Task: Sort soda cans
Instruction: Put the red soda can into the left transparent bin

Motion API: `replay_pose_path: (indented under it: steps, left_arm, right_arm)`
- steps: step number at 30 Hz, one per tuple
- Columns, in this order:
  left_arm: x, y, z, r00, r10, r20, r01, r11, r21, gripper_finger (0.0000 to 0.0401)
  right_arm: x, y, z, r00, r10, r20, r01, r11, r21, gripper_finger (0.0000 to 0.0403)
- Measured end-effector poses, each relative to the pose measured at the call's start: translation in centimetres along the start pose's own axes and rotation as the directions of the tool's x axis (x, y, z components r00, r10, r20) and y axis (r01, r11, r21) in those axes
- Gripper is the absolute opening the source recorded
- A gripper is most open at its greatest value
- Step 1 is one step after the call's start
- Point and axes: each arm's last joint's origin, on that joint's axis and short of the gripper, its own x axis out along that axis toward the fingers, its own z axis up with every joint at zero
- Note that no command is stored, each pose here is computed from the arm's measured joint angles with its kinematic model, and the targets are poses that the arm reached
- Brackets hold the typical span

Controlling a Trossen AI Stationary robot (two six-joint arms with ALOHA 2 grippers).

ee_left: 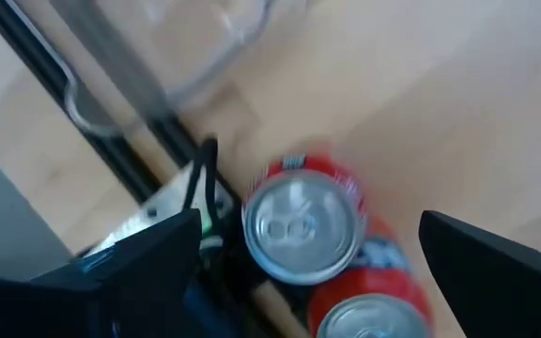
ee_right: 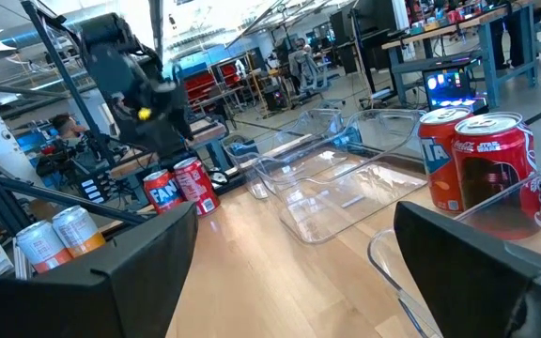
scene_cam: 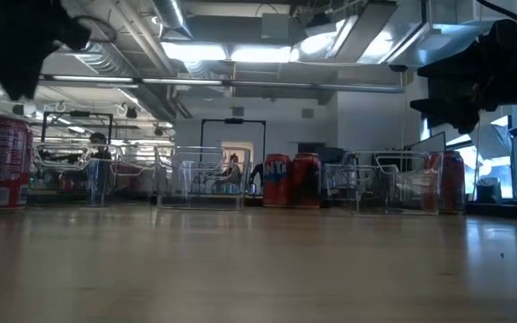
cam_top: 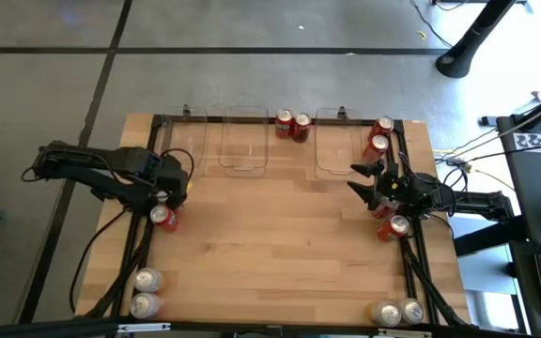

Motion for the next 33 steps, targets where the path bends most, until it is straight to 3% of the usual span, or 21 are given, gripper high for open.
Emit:
replay_pose_path:
  steps: [7,22,33]
  left_arm:
    - [2.4,-0.2,-0.7,0.996,0.026,-0.087,-0.023,0.999,0.033,0.0388]
    - [3.8,-1.2,-0.5,0.997,-0.028,-0.066,0.032,0.998,0.059,0.0388]
    - [4.9,-2.5,-0.1,0.992,0.028,-0.122,-0.016,0.995,0.099,0.0369]
  right_arm:
    - [0.0,0.0,0.0,1.0,0.0,0.0,0.0,1.0,0.0,0.036]
    - [0.0,0.0,0.0,1.0,0.0,0.0,0.0,1.0,0.0,0.036]
    - [0.0,0.0,0.0,1.0,-0.001,0.001,0.001,1.0,0.0,0.036]
